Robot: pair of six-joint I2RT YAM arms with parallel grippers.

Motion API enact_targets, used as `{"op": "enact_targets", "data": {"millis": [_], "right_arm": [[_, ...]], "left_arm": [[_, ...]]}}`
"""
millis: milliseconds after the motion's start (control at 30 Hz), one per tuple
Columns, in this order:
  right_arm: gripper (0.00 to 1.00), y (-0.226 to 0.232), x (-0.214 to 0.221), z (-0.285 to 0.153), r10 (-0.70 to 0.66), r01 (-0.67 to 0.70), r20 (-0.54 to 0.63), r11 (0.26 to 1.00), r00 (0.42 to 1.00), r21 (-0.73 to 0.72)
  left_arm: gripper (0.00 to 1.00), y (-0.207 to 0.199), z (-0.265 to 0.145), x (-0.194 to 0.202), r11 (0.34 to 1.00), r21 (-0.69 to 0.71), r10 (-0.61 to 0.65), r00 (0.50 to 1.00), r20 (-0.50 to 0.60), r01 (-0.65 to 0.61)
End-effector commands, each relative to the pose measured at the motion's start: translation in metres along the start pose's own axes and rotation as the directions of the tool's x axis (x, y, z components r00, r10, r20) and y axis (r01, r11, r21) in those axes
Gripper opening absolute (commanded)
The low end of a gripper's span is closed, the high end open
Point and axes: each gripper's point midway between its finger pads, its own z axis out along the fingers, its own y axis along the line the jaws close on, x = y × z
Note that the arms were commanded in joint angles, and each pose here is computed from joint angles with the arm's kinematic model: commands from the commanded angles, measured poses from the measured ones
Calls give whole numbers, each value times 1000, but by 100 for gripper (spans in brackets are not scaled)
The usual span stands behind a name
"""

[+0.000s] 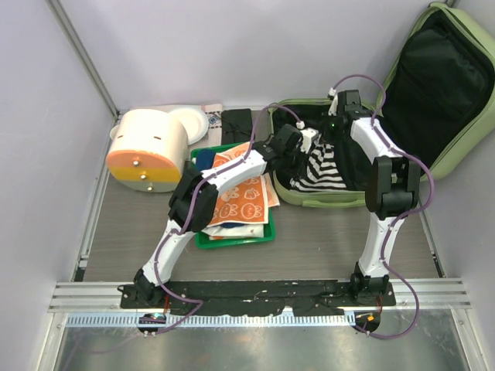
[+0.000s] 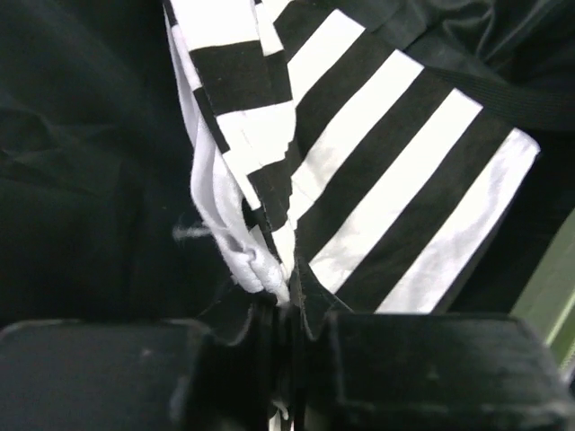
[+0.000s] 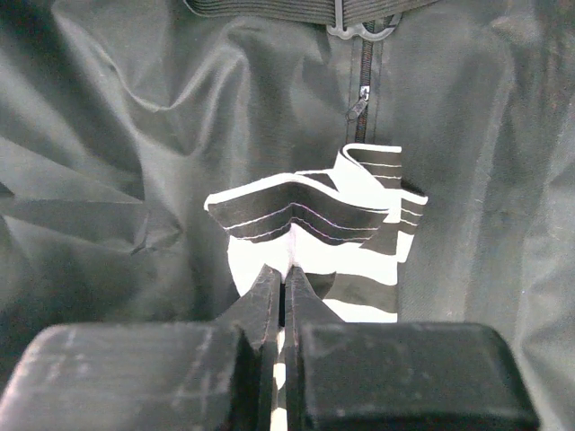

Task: Open, take out, and arrange the luggage

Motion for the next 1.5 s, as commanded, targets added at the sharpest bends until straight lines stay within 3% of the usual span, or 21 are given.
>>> {"op": "enact_targets", "data": {"millis": [0,233,333,467,733,967,1467], "right_arm": [[1,13,-49,-41,24,-16,168,999,985,-52],[1,63,-76,-78,60,1,270,976,961,-219],[1,92,-89,-97,60,29,318,963,946,-268],[1,133,-93,-107,53,64,334,941,941,-331],[1,224,-54,-99,-6,140,292,885,956,-443],[1,279,-43,-92,-27,177,291,846,956,-503],[1,386,-5,-53,-53,201,256,778,965,-595]], "left_arm": [[0,-29,-30,-31,997,80,-4,998,56,-1],[0,-45,-99,-73,995,52,70,983,173,-80],[0,-51,-130,-74,993,57,88,981,172,-99],[0,-51,-156,-33,991,79,103,992,68,-108],[0,-27,-202,51,997,59,62,994,-92,-57],[0,21,-248,80,999,-22,-26,992,-124,24],[0,58,-288,153,995,-89,27,960,-277,-54]]}}
